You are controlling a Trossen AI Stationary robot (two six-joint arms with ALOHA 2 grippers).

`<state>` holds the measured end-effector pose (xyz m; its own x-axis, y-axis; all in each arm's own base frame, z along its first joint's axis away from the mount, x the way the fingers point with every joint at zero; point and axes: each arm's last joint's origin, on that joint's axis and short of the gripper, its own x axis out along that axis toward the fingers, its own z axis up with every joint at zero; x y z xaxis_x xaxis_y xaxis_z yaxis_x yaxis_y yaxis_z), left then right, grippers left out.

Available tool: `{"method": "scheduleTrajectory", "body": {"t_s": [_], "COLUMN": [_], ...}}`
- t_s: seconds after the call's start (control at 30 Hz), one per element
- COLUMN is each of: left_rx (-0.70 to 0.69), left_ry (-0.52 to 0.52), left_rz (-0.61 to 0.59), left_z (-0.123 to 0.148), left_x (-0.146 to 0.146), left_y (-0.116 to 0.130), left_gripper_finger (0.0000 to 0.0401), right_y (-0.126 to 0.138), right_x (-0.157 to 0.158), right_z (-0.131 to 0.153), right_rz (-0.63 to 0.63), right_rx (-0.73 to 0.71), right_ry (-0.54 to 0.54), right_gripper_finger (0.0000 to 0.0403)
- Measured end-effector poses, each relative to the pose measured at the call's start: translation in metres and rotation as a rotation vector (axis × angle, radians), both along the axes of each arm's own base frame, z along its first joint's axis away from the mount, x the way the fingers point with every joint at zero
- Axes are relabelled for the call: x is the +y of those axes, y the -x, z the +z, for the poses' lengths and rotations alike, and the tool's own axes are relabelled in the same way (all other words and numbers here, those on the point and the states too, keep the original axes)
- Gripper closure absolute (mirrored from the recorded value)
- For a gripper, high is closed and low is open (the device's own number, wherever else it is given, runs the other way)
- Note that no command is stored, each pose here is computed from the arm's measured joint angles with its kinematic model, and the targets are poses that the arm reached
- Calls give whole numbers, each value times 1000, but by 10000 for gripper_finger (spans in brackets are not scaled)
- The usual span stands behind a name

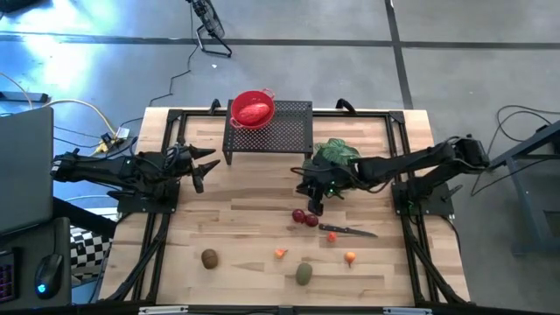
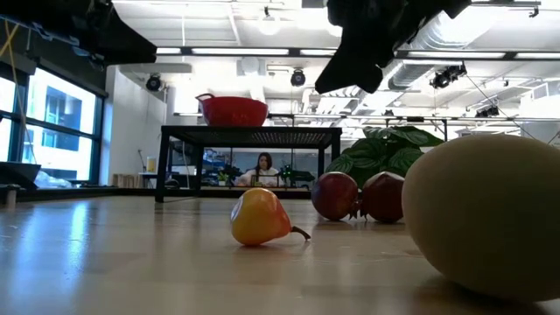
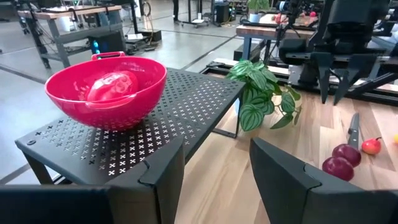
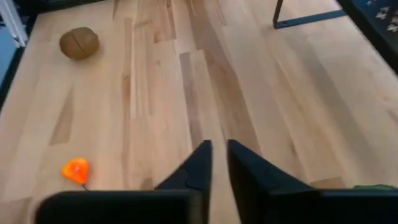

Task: Pick & Place Fruit
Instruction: Put the left red pomegranate in the red strainer bowl on the shelf

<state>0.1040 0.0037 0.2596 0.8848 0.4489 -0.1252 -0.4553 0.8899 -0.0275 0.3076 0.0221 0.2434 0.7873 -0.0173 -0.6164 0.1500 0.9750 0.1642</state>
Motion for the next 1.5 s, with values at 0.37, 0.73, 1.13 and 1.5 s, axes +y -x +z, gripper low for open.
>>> {"method": "scheduleTrajectory", "body": {"t_s": [0.37,0.73,1.13,1.5], "left_rx": [11,12,40,47], "left_ry": [-6,-6,-9,-10], "left_rz": [0,0,0,0], "left_z": [-1,-1,-3,-4], "left_x": [0,0,0,0], "left_y": [0,0,1,1], "left_gripper_finger": [226,226,226,226], "right_y": [-8,-22,-29,-30], "right_x": [22,31,33,33], "right_z": [-18,-60,-95,-96], "right_rz": [59,64,100,117], "right_rx": [40,174,277,275], "right_ry": [-11,-17,-37,-22], "right_gripper_finger": [127,96,96,96]}}
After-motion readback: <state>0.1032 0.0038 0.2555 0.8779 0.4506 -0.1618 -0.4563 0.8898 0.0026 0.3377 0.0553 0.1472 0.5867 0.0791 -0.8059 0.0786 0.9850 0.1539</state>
